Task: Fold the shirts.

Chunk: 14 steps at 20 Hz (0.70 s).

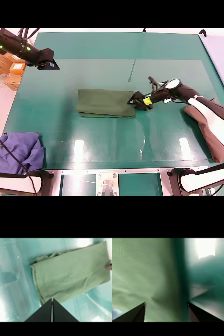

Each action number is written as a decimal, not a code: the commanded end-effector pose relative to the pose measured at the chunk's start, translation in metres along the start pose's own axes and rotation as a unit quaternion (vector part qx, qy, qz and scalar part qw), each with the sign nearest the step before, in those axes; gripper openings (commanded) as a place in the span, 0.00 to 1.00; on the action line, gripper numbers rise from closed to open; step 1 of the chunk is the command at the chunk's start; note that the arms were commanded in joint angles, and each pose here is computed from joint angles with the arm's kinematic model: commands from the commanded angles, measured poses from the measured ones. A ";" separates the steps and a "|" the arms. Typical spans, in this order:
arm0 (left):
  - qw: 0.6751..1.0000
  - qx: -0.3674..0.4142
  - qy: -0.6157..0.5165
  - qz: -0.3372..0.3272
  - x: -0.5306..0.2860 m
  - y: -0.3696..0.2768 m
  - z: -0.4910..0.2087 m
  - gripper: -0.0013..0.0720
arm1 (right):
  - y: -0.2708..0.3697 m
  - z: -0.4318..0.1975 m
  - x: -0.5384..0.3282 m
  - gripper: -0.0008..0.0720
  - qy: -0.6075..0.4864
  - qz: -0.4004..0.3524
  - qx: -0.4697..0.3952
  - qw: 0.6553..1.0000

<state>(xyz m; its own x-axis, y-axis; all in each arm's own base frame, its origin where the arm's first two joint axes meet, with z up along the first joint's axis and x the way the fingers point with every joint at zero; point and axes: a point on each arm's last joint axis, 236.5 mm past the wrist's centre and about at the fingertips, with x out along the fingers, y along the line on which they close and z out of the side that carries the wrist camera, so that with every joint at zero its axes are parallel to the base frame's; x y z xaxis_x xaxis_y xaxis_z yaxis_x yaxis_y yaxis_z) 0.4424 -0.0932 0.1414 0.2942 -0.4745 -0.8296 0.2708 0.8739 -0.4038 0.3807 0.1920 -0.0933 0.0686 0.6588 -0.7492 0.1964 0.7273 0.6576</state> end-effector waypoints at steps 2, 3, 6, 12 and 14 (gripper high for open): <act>1.000 -0.001 -0.001 0.000 0.000 0.000 0.000 0.06 | 0.043 0.009 0.036 0.56 -0.009 0.085 -0.005 0.996; 1.000 -0.001 0.000 0.001 0.000 0.000 0.000 0.06 | 0.055 0.018 0.031 0.19 -0.018 0.092 -0.020 0.995; 1.000 -0.001 0.002 0.005 0.000 0.003 -0.001 0.06 | 0.097 0.047 -0.021 0.03 -0.055 0.128 -0.065 0.988; 1.000 0.000 0.008 0.004 0.000 0.002 -0.004 0.06 | 0.088 0.098 -0.253 0.03 -0.248 0.125 -0.077 0.958; 1.000 0.000 0.009 0.004 0.000 0.002 -0.004 0.06 | 0.050 0.094 -0.315 0.03 -0.293 0.085 -0.054 0.951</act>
<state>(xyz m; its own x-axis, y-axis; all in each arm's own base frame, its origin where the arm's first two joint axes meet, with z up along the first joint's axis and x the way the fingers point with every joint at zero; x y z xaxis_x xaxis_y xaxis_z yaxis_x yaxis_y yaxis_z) 0.4399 -0.0911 0.1393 0.2840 -0.4657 -0.8381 0.2678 0.8779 -0.3971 0.4828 0.0835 0.1249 0.5375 0.6831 -0.4944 -0.0212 0.5971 0.8019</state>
